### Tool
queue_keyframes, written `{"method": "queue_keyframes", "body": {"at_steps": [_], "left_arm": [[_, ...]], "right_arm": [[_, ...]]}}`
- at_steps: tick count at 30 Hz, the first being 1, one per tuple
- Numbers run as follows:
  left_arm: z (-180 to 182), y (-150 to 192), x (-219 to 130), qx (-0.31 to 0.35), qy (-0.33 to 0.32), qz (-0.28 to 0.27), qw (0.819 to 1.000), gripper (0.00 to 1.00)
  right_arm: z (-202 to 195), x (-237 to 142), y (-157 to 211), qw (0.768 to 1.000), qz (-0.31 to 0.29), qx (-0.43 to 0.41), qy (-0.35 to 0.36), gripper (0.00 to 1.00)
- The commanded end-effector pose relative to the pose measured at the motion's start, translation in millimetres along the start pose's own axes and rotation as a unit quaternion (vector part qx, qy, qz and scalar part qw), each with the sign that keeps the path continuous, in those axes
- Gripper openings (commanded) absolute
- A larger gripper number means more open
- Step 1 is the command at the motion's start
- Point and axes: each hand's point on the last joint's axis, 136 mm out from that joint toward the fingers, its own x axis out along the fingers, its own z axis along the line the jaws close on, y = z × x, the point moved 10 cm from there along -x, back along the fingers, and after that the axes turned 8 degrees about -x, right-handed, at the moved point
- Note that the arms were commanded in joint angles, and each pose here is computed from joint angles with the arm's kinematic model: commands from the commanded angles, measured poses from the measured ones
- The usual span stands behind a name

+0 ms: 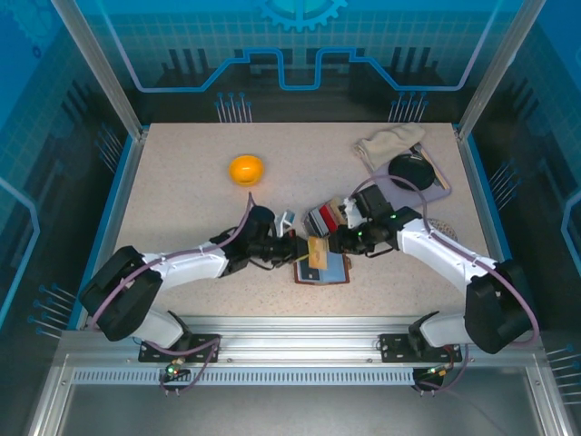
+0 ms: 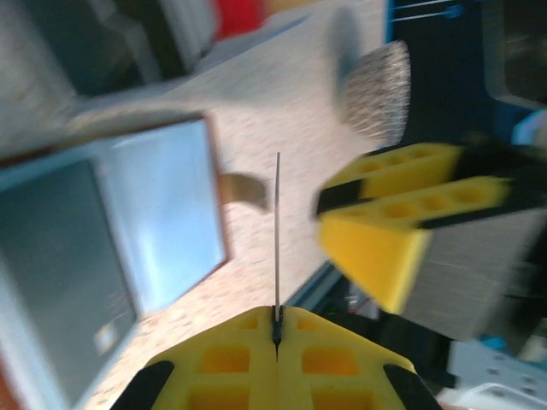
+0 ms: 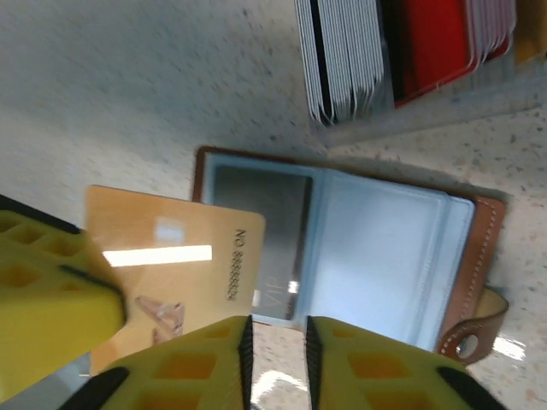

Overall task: Put the credit cards into the card holder
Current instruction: Insert the credit card into the card slot.

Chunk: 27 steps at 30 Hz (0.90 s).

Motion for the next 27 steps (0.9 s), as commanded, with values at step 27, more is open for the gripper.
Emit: {"method": "queue_keyframes", "body": {"at_steps": [27], "left_arm": [[45.2, 17.8, 24.5, 0.042, -0.054, -0.043, 0.997, 0.00]], "right_arm": [[-48.2, 55.9, 31.8, 0.987, 0.057, -0.006, 0.152, 0.62]]}}
